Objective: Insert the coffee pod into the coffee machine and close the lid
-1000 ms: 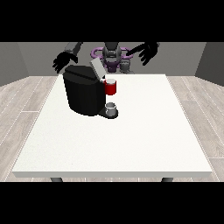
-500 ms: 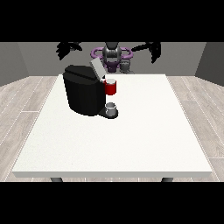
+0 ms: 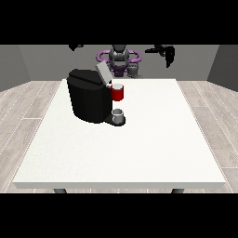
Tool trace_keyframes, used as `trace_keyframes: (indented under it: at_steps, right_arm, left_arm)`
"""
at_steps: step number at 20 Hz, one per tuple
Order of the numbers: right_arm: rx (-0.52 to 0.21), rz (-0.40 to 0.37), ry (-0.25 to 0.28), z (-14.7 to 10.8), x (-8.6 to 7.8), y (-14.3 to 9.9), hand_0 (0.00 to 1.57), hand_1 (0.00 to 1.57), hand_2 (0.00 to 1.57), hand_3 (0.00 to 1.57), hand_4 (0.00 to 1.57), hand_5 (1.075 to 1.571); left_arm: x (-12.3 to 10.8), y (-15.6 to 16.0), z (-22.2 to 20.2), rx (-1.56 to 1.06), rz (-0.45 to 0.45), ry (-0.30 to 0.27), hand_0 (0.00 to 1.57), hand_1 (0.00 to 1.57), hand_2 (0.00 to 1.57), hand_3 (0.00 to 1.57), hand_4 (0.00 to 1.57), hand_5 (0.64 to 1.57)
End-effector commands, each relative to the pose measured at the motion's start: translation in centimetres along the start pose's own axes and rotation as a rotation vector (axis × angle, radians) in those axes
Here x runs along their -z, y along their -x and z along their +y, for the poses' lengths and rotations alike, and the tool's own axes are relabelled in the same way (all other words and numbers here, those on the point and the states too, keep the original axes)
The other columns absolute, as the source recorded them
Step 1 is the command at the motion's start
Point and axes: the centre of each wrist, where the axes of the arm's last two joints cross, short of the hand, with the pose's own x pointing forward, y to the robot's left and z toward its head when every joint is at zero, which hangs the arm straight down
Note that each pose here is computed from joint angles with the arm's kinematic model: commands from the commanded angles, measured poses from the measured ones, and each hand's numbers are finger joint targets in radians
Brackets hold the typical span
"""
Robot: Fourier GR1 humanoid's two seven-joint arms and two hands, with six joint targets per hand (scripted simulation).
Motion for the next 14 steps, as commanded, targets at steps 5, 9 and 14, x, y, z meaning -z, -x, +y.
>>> trace_keyframes:
  at_steps: [5,9,14]
  right_arm:
    - [-0.09,-0.054,-0.098,1.0,1.4,-1.2,0.0,0.0,0.0,0.0,0.24,1.571]
    - [-0.074,-0.091,-0.148,3.5,1.4,-0.8,0.0,0.0,0.0,0.0,0.0,1.571]
    - [-0.019,-0.121,-0.106,0.9,4.3,-2.9,0.0,0.0,0.0,0.0,0.0,1.571]
  left_arm:
    - [-1.4,-0.3,-2.0,-0.049,-0.065,0.015,0.0,0.0,0.0,0.0,0.2,1.571]
    - [-2.2,-1.1,-1.9,-0.032,-0.077,-0.011,0.0,0.0,0.0,0.0,0.0,1.571]
    - [-3.4,-2.1,-1.2,-0.059,-0.144,0.001,0.0,0.0,0.0,0.0,0.0,1.571]
